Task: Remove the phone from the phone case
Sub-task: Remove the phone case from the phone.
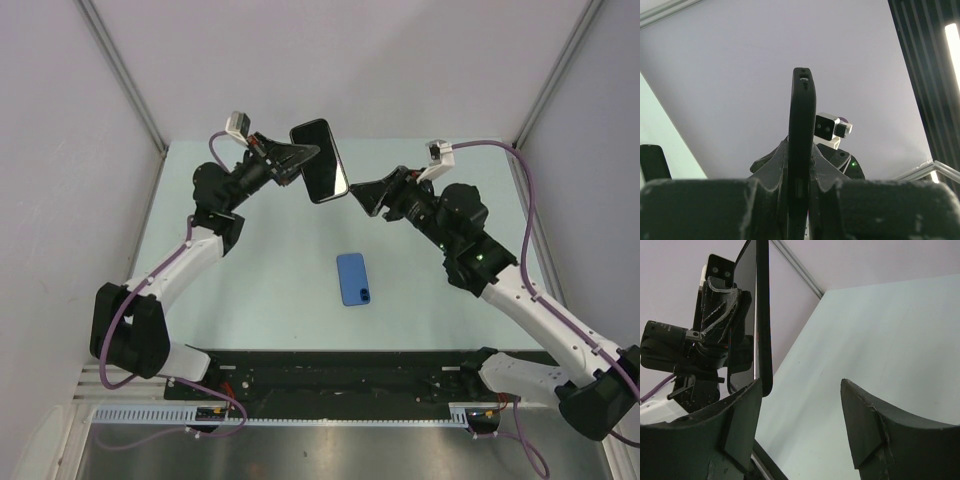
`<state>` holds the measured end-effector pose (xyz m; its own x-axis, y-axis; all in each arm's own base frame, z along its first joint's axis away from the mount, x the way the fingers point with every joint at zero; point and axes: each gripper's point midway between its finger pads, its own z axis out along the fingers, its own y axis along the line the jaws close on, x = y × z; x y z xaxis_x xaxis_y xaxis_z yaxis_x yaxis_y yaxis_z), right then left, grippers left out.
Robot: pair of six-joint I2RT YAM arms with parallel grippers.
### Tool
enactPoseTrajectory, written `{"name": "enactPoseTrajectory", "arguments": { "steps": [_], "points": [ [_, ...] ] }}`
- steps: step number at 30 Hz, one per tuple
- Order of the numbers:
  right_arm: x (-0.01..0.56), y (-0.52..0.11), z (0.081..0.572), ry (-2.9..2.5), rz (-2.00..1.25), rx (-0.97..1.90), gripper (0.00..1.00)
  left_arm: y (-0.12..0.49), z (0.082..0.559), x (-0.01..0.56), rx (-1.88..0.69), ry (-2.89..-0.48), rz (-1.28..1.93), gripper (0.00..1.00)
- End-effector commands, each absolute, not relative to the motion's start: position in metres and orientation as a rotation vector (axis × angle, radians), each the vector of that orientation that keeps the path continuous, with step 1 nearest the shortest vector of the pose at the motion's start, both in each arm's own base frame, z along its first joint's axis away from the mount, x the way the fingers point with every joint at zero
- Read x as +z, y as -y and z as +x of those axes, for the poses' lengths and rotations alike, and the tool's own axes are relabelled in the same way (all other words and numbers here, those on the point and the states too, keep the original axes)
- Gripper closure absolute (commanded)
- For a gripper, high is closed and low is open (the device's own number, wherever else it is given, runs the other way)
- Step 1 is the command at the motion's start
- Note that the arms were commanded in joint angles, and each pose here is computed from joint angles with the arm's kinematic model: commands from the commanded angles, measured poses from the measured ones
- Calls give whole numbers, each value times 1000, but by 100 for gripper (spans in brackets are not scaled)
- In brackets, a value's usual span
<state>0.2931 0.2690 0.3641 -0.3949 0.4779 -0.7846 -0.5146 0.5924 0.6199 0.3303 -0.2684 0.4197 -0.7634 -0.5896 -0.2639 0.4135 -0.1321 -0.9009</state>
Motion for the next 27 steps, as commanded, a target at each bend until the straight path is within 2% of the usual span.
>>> {"name": "enactPoseTrajectory", "arguments": {
  "steps": [1, 18, 27],
  "points": [
    [262, -290, 290, -1993, -113, 990, 31, 278, 240, 494, -2184, -1300, 134, 100],
    [236, -309, 290, -2070, -149, 1049, 31, 276, 235, 498, -2196, -1289, 151, 100],
    [307, -338, 268, -1784, -265, 1531, 30, 280, 240, 474, -2210, -1341, 123, 100]
  ]
}}
